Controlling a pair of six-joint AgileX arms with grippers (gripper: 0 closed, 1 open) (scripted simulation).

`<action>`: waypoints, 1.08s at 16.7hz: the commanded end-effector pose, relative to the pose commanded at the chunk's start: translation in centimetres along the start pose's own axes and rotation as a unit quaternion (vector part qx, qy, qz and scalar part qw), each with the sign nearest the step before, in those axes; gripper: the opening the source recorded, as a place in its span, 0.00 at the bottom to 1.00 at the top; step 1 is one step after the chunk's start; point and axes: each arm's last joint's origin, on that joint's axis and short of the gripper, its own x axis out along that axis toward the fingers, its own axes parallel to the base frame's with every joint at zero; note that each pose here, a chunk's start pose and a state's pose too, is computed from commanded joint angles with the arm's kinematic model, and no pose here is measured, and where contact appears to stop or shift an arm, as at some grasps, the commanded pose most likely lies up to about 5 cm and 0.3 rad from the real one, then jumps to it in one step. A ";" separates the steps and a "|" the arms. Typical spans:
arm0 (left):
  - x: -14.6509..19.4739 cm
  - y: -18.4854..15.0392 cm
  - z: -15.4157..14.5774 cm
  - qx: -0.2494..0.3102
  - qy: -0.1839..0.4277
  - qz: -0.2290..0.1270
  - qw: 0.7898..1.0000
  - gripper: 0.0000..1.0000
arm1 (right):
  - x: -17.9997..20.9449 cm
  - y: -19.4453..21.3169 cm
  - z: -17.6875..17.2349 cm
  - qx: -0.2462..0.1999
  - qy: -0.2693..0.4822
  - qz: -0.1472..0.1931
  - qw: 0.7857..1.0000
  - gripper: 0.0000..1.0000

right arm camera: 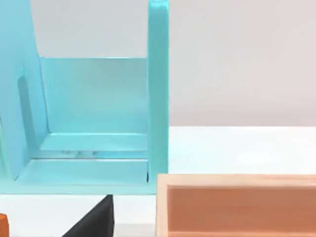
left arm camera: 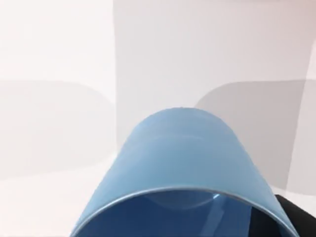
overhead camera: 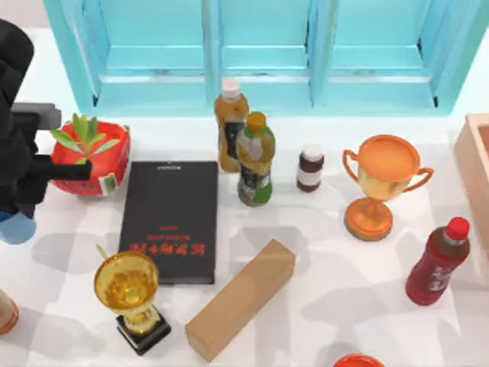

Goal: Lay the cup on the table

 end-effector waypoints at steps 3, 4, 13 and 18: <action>0.0 0.0 0.0 0.000 0.000 0.000 1.000 0.00 | 0.0 0.0 0.0 0.000 0.000 0.000 1.000 1.00; 0.0 0.0 0.0 0.000 0.000 0.000 1.000 0.08 | 0.0 0.0 0.0 0.000 0.000 0.000 1.000 1.00; 0.0 0.0 0.0 0.000 0.000 0.000 1.000 0.75 | 0.0 0.0 0.0 0.000 0.000 0.000 1.000 1.00; 0.0 0.0 0.0 0.000 0.000 0.000 1.000 1.00 | 0.0 0.0 0.0 0.000 0.000 0.000 1.000 1.00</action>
